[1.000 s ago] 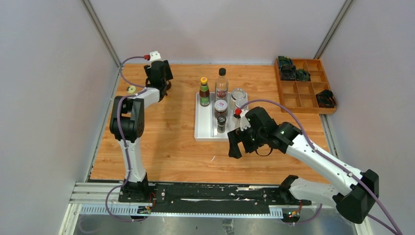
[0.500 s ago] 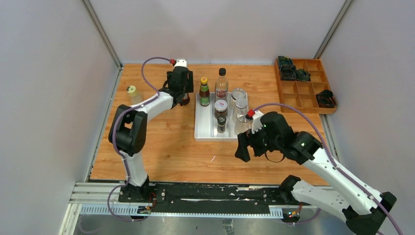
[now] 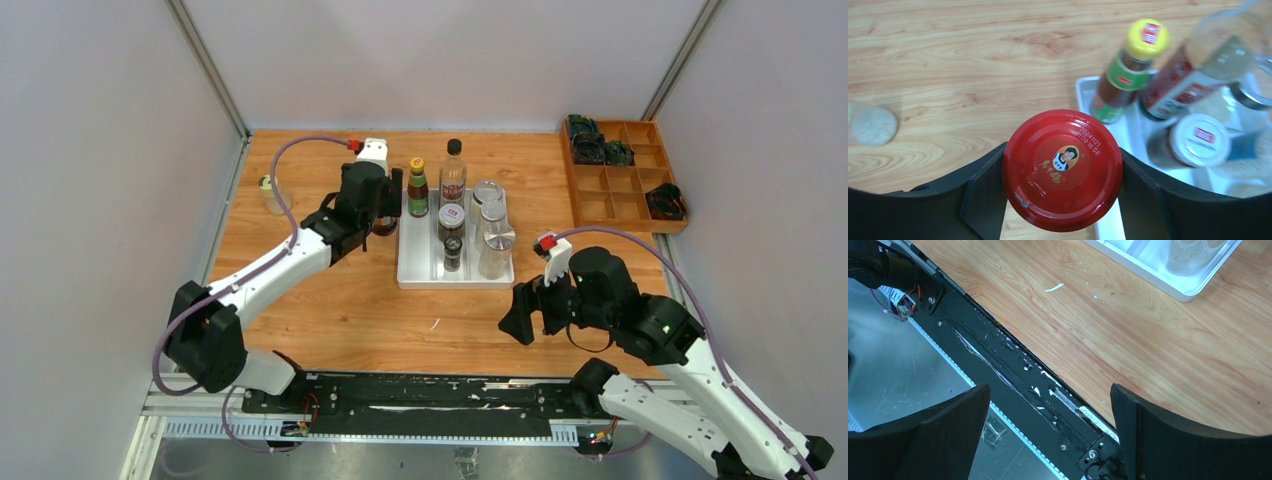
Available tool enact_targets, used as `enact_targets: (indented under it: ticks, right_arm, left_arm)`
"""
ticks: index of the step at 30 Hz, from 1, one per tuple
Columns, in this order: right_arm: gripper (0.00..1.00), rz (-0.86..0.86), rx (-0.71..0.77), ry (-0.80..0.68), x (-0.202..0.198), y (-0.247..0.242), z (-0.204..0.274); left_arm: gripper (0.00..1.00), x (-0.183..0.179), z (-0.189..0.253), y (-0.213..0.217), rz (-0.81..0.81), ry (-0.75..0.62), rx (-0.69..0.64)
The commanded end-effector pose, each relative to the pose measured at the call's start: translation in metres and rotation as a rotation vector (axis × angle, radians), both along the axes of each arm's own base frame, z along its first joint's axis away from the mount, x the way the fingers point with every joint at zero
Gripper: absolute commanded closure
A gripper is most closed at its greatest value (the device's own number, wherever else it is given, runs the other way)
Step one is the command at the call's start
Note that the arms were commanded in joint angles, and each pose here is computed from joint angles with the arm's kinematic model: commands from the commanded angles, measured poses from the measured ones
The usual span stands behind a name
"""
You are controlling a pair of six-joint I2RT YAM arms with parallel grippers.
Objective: Organize the condiment bottles
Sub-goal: Pick up the bottle from the corner of the board, then place the bottle in the storage box.
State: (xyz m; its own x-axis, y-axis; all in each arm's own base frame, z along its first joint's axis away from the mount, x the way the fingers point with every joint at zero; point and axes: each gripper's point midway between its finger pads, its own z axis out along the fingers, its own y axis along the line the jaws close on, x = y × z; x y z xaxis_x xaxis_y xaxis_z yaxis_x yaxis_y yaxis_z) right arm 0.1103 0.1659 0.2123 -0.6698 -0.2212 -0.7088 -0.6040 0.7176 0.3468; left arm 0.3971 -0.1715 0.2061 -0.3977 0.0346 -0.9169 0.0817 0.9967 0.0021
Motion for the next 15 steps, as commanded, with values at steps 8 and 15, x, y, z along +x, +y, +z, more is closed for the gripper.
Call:
enact_targets:
  ticks: [8,15]
  right_arm:
    - [0.04,-0.02,0.009,0.004,-0.011,-0.011,0.012]
    - [0.04,-0.023,0.002,0.003,-0.014,-0.014,0.013]
  left_arm:
    - [0.46,-0.012,0.03,-0.088,-0.234,-0.14,-0.184]
    - [0.46,0.009,0.016,-0.104,-0.243,-0.156,-0.148]
